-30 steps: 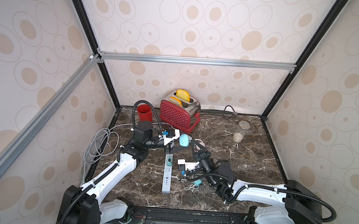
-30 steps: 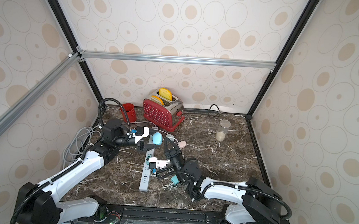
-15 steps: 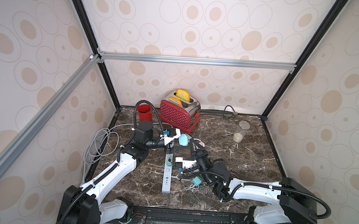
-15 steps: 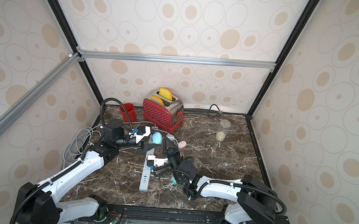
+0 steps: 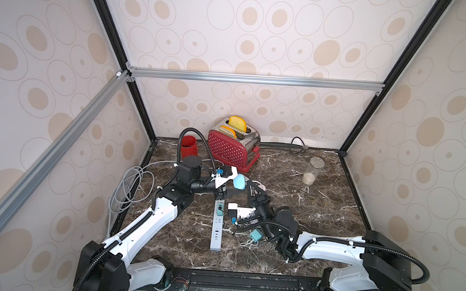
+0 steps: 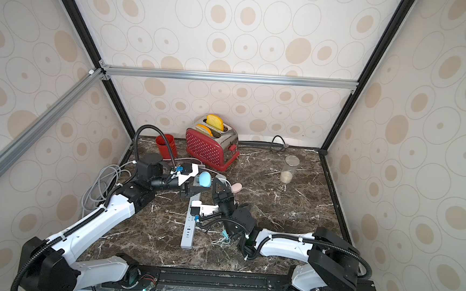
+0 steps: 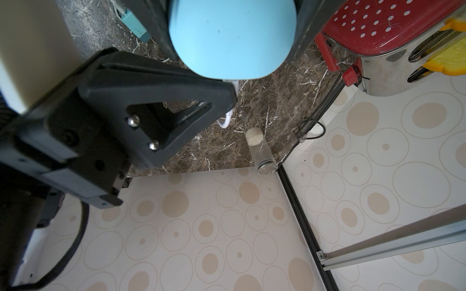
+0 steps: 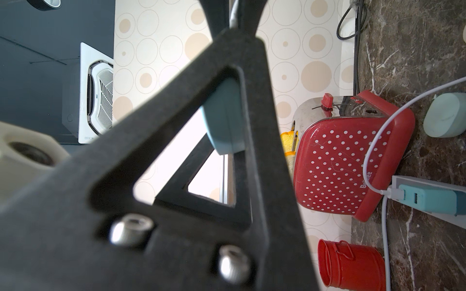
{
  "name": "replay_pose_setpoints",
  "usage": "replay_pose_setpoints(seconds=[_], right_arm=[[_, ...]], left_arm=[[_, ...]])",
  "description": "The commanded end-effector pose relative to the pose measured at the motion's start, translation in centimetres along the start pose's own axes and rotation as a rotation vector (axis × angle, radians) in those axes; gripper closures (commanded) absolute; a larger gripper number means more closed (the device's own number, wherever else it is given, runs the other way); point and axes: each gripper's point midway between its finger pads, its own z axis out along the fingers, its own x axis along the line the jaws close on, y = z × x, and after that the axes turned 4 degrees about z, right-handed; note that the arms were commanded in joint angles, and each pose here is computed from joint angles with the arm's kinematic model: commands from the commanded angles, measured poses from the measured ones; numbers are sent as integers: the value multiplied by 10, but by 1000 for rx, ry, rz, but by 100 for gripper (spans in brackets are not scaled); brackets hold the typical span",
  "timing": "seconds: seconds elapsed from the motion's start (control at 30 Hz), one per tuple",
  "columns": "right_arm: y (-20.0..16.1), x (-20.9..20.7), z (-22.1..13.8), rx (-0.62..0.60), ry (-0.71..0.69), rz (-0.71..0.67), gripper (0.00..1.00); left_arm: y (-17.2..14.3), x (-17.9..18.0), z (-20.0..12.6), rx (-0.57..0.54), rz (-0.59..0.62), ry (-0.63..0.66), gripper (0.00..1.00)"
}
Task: Charge the bluetooth headset
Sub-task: Insert the charging cable into the bluetooth headset.
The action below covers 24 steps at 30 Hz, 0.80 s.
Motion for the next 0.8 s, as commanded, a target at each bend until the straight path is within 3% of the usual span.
replay_pose_setpoints(seconds=[0.0, 0.3, 0.77], right_arm=[[37, -32, -11, -200, -102, 79, 100], [44, -30, -9, -226, -88, 64, 100], [61, -39, -7, -275, -115, 141, 100]], left_arm=[[12, -17, 8, -23, 31, -95, 59], [9, -16, 16, 40, -25, -113, 60], [14, -16, 25, 4, -62, -137, 61]])
